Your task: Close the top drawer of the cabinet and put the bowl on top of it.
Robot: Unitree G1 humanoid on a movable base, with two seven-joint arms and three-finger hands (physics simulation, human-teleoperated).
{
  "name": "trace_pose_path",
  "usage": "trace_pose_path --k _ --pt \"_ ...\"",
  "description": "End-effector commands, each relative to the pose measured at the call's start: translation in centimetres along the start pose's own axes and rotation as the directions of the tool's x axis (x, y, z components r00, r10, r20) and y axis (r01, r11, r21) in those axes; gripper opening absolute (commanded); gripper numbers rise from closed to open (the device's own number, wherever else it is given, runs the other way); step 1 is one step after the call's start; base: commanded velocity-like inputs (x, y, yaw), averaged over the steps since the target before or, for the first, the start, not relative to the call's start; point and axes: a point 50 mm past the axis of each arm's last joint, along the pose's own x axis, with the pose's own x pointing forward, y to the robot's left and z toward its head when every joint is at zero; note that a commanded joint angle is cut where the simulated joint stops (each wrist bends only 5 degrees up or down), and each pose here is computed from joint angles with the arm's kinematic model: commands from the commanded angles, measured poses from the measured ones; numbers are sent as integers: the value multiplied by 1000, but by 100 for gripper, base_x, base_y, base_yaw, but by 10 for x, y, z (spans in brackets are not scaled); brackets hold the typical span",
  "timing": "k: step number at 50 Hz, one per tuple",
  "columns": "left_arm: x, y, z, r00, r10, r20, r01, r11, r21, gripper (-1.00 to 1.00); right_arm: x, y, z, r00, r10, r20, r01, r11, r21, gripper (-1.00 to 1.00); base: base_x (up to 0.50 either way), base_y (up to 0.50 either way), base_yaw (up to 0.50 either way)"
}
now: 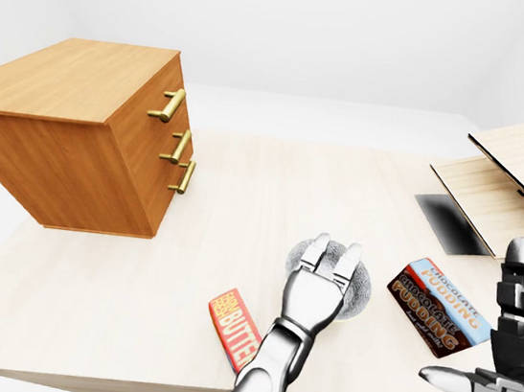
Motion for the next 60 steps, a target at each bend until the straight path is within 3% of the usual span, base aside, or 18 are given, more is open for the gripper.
trace_pose_path --k 1,40,41,42,60 --pt "1 -5 -1 1000 -7 -7 7 1000 -4 100 0 0 0 1000 2 1 -2 1000 2 100 0 0 0" --pt "2 -18 -2 999 -30 -14 30 1000 7 100 0 -1 -9 999 4 -33 -4 1000 18 100 0 0 0" --pt "1 -17 -2 1000 -27 -11 27 1000 11 -84 0 -1 -9 999 3 -34 -3 1000 16 100 0 0 0" --pt "0 -20 -1 999 -46 -8 46 999 20 -100 0 -1 -9 999 4 -34 -4 1000 17 100 0 0 0" --pt "-3 -21 -1 999 -52 -8 52 998 33 -100 0 1 -11 999 9 -36 -8 1000 18 100 0 0 0"
